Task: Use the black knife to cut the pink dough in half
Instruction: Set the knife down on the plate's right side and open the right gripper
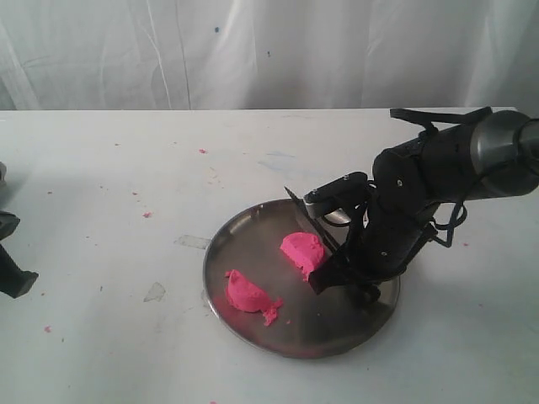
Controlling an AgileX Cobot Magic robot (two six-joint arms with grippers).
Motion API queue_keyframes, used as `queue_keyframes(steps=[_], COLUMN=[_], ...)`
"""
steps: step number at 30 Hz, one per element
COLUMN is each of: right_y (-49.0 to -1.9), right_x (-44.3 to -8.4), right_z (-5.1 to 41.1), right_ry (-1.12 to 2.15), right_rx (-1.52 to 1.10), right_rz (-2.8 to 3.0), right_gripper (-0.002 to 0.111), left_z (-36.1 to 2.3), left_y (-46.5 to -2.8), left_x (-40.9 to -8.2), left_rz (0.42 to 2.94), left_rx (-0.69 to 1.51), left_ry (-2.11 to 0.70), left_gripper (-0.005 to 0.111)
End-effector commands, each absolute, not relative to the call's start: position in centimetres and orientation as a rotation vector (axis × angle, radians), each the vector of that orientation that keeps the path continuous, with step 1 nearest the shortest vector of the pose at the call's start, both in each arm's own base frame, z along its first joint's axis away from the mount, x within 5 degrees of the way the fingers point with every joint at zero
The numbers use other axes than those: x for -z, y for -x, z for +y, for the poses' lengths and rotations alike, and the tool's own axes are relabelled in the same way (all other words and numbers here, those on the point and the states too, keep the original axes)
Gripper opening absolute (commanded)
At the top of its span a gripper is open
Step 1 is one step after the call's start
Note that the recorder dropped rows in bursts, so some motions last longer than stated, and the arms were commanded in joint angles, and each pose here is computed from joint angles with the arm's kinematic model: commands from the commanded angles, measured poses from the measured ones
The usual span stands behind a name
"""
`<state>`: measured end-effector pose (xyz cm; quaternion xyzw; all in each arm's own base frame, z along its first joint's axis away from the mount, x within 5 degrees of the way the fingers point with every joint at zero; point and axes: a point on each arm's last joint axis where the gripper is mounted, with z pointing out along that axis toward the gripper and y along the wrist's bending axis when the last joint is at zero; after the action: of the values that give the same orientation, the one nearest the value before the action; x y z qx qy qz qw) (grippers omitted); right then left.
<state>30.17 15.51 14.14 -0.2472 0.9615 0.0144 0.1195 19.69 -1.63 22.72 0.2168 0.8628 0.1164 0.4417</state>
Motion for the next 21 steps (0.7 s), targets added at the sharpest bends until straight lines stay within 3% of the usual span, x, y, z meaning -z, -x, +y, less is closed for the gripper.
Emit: queue_keyframes(steps=[1, 10, 21], right_y=[-30.28, -30.29, -30.30], right_x=[-14.22, -14.22, -14.22], right_z=[15.46, 15.47, 15.45], right_ry=[0.731, 0.731, 0.735], right_rx=[-0.044, -0.045, -0.041], right_rz=[2.813, 2.811, 2.809], right_gripper=[0.001, 0.024, 0.026], left_z=[-1.91, -1.99, -1.99], left_y=[-19.58, -19.61, -19.61], left_x=[-22.71, -22.76, -22.76], left_rz=[2.120, 2.112, 2.112], left_rx=[-0.255, -0.246, -0.246], left_ry=[-0.542, -0.545, -0.545], left_gripper=[0.000, 0.000, 0.000])
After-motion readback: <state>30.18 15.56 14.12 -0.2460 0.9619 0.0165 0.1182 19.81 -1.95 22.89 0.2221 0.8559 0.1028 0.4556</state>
